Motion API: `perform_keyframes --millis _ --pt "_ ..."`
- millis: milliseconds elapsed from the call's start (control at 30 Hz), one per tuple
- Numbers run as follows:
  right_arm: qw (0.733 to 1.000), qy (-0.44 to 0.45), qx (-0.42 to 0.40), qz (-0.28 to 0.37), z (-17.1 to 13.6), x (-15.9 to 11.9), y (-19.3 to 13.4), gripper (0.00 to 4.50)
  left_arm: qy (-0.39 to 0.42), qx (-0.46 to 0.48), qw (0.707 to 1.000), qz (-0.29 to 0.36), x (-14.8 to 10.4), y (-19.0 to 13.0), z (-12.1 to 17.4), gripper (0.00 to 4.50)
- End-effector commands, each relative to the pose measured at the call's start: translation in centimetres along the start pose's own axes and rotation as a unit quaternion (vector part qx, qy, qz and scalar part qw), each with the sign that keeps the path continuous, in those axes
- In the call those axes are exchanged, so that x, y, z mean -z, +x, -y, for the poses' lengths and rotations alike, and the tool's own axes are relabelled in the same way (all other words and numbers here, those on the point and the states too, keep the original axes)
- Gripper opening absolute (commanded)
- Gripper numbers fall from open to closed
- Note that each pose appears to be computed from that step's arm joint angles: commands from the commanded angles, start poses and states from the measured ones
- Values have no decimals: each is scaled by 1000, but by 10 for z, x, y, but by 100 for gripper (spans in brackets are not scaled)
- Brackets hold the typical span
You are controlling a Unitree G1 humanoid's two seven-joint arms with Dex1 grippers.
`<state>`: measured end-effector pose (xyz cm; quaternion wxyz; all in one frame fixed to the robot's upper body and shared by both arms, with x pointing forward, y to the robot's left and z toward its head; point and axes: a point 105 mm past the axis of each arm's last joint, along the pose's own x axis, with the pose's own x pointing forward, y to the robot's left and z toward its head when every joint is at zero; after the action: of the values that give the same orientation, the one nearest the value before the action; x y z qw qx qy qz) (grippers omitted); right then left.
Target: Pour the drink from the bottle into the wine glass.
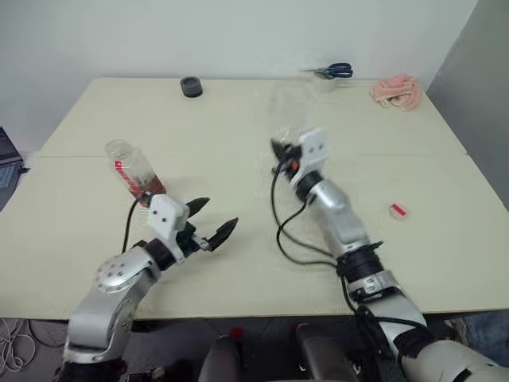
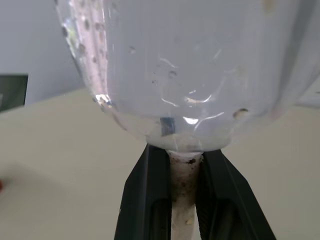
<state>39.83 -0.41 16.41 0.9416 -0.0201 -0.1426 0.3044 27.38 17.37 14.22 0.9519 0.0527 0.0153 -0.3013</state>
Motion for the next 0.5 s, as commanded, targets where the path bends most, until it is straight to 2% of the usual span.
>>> perform_keyframes --millis 33,267,500 --pt "997 -36 -39 49 -14 -10 -3 29 14 -8 999 29 -24 -15 0 450" --pt "997 -24 -65 20 -21 16 -16 29 20 -22 1000 6 -25 -35 -1 450" --pt "995 -17 -92 -31 -26 39 -19 29 19 -23 1000 -1 -24 -32 -1 450"
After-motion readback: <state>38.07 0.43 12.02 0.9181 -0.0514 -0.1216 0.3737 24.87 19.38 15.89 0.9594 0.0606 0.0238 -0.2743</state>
